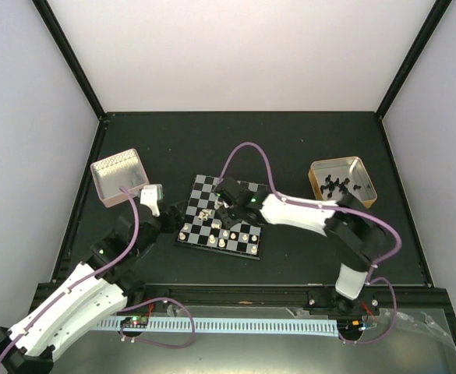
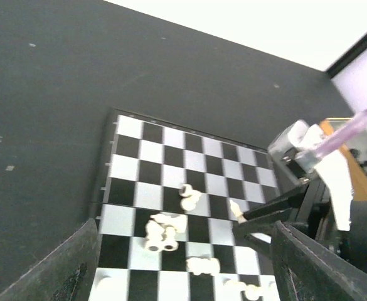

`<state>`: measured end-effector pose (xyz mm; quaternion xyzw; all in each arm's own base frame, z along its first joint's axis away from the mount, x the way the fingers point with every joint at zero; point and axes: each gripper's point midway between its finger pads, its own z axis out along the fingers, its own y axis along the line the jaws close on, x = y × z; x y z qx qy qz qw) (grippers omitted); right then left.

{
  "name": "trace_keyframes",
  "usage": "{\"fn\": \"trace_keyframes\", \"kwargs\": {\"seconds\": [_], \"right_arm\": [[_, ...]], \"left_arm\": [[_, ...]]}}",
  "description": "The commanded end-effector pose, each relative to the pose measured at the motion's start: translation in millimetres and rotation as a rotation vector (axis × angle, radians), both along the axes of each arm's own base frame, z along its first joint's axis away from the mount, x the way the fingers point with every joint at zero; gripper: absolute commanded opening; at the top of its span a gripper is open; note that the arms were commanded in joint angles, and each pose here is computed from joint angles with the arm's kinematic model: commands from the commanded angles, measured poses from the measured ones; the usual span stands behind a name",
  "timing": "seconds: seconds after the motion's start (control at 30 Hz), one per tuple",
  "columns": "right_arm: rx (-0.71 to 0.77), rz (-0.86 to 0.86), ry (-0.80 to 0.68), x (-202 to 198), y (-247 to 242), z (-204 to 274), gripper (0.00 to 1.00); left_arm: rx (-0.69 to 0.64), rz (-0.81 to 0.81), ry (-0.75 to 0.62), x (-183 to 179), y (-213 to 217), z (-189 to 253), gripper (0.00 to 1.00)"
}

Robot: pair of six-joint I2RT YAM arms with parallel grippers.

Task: Set up the chess pieces on the board
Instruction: Pick up the chess piece from the chessboard, then place the chess piece on the chessboard.

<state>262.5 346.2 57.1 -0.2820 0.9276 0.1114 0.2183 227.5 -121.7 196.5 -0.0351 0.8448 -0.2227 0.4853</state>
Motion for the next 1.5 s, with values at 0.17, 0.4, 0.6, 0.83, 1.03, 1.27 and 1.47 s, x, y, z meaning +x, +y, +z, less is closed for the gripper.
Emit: {"fn": "trace_keyframes", "kwargs": {"seconds": [0.17,0.4,0.6,0.83,1.03,1.27,1.47], "right_arm": [[0.457,0.264,-0.412,-6,24,131,0.13],[0.665,0.445,-0.538,-49,16,177,0.13],[0.727,0.554,-0.569,-72,13,190,0.13],[0.722,0.612,-0.571,-79,14,189,0.14],[0.702,0.599,-0.575,-77,12,190,0.15],[0.689,0.578,-0.563,-73,12,187,0.18],[0.674,0.443,-0.501,-62,4,179,0.55]], "left_arm": [[-0.392,-0.248,-0.002,-11,-63,51,0.79],[-0.500,-0.393,0.028,-24,-87,79,0.80],[-0.505,-0.504,0.080,-31,-106,82,0.76],[-0.524,-0.590,0.140,-33,-124,86,0.53],[-0.471,-0.627,0.155,-33,-130,82,0.27],[-0.454,-0.629,0.161,-33,-129,75,0.03],[-0.345,-0.549,0.077,-19,-116,69,0.02]]}}
